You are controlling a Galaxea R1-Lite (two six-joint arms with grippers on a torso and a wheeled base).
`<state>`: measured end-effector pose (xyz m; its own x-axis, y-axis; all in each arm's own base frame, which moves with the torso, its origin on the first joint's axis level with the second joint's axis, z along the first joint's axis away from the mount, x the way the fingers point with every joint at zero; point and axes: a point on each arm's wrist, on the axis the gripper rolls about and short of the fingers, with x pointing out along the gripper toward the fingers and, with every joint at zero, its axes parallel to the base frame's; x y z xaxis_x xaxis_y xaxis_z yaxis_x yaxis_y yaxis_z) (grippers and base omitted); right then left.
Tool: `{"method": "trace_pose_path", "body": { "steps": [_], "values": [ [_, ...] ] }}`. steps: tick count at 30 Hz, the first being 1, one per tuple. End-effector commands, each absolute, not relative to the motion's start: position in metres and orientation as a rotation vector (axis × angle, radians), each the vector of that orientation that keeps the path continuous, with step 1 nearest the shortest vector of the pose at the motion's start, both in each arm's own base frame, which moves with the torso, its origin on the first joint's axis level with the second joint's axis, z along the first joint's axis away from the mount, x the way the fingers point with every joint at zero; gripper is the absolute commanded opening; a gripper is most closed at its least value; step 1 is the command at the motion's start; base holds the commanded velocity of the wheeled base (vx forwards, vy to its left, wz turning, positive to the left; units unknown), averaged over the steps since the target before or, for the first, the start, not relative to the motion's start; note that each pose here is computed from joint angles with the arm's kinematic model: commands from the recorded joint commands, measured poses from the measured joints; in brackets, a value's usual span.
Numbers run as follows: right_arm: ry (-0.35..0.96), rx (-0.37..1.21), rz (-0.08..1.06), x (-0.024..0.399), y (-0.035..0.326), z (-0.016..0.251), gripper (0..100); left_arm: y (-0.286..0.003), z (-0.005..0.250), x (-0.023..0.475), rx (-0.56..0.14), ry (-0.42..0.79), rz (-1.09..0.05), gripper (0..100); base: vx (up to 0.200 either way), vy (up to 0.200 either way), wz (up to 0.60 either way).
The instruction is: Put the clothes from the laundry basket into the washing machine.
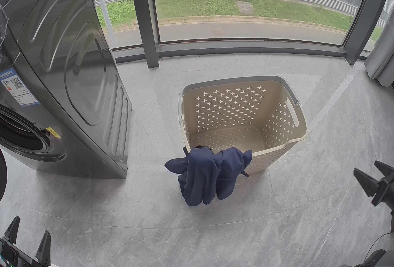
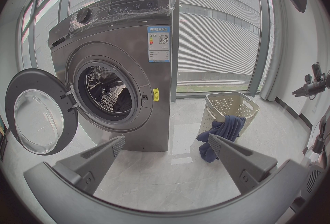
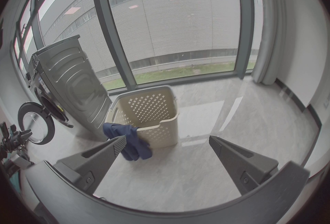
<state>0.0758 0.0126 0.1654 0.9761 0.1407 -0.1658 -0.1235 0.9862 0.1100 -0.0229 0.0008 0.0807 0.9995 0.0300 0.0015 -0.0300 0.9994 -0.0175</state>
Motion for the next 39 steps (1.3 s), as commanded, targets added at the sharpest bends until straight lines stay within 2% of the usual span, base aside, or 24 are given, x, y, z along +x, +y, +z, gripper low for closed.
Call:
{"method": "trace_pose_path", "body": {
  "steps": [1,4,13,18,22,27,39],
  "values": [
    [0.405,0.11,0.266,0.136,0.074,0.138,100,0.001,0.076,-0.023,-0.021,0.001,0.029,100,0.0,0.0,0.0],
    [0.45,0.098,0.251,0.149,0.083,0.128,100,0.001,0.076,-0.023,-0.023,0.001,0.029,100,0.0,0.0,0.0],
    [0.438,0.1,0.259,0.172,0.099,0.115,100,0.001,0.076,-0.023,-0.023,0.001,0.029,100,0.0,0.0,0.0],
    [0.435,0.095,0.294,0.177,0.112,0.11,100,0.001,0.076,-0.023,-0.023,0.001,0.029,100,0.0,0.0,0.0],
    [0.472,0.092,0.325,0.188,0.132,0.095,100,0.001,0.076,-0.023,-0.023,0.001,0.029,100,0.0,0.0,0.0],
    [0.436,0.101,0.367,0.199,0.152,0.089,100,0.001,0.076,-0.023,-0.025,0.001,0.029,100,0.0,0.0,0.0],
    [0.426,0.087,0.387,0.212,0.181,0.076,100,0.001,0.076,-0.023,-0.023,0.001,0.029,100,0.0,0.0,0.0]
  ]
}}
